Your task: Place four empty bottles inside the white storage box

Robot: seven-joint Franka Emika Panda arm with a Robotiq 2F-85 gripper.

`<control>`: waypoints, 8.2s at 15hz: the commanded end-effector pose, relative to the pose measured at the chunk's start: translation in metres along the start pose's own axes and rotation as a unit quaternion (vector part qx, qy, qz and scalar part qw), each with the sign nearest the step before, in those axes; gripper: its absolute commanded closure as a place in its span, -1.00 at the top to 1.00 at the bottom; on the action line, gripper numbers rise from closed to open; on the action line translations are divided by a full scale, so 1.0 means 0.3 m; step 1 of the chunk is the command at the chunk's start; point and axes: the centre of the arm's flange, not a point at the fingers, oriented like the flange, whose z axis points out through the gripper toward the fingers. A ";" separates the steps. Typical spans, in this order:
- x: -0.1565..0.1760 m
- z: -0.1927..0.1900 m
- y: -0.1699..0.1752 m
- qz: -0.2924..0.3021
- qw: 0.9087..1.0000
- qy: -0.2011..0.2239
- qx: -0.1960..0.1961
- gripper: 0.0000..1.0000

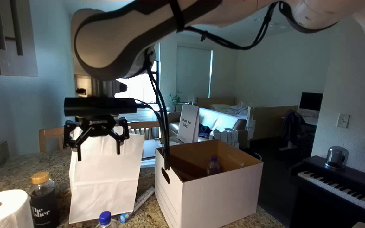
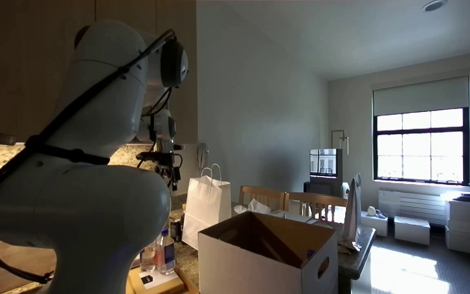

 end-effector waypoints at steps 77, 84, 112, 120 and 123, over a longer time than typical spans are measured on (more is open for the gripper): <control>0.009 -0.494 1.254 0.337 0.935 0.110 0.022 -0.73; 0.217 0.007 1.640 0.388 0.915 0.084 0.077 -0.74; 0.236 0.025 1.448 0.301 0.949 0.070 0.055 1.00; -0.016 -0.291 0.927 0.095 0.986 0.139 -0.014 1.00; -0.121 -0.332 0.631 0.016 0.990 0.134 -0.043 1.00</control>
